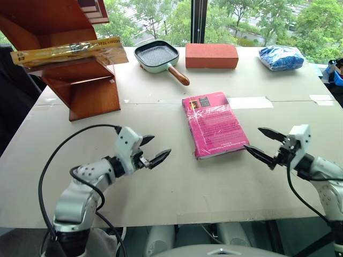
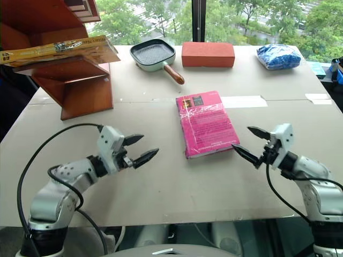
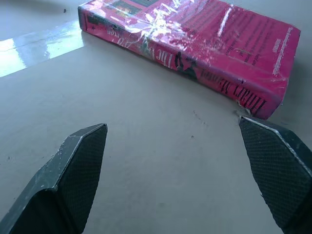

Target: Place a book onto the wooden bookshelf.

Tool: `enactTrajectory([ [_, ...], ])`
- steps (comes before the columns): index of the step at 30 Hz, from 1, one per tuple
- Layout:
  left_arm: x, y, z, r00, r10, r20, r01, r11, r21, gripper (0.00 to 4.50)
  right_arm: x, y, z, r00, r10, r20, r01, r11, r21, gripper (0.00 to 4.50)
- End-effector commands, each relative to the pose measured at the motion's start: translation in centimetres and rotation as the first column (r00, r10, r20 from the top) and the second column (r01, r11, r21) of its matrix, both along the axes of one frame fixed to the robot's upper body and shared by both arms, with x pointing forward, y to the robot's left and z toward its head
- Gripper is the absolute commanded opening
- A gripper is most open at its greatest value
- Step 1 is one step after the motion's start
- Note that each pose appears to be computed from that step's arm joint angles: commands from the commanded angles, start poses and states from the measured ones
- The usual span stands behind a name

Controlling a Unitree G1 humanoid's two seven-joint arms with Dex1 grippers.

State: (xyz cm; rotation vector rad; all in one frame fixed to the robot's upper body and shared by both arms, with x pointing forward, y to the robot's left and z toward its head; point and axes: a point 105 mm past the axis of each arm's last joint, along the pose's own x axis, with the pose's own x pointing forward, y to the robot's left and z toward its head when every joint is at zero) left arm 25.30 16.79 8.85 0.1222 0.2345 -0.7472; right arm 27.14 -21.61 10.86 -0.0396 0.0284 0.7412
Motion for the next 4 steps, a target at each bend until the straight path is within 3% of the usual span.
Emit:
enactTrajectory([
  [1, -1.6, -0.6, -0.1, 0.998, -0.043, 0.042, 0.042, 0.999, 0.028, 4.43, -0.4, -1.8, -0.5, 0.998, -0.046, 0.035, 0.047, 0.998, -0.031, 4.50],
  [4, -2.0, -0.3, -0.7, 0.999, -0.014, 0.032, 0.014, 1.000, 0.028, 4.43, -0.9, -2.0, -1.6, 0.999, -0.036, 0.013, 0.037, 0.998, -0.052, 4.50],
])
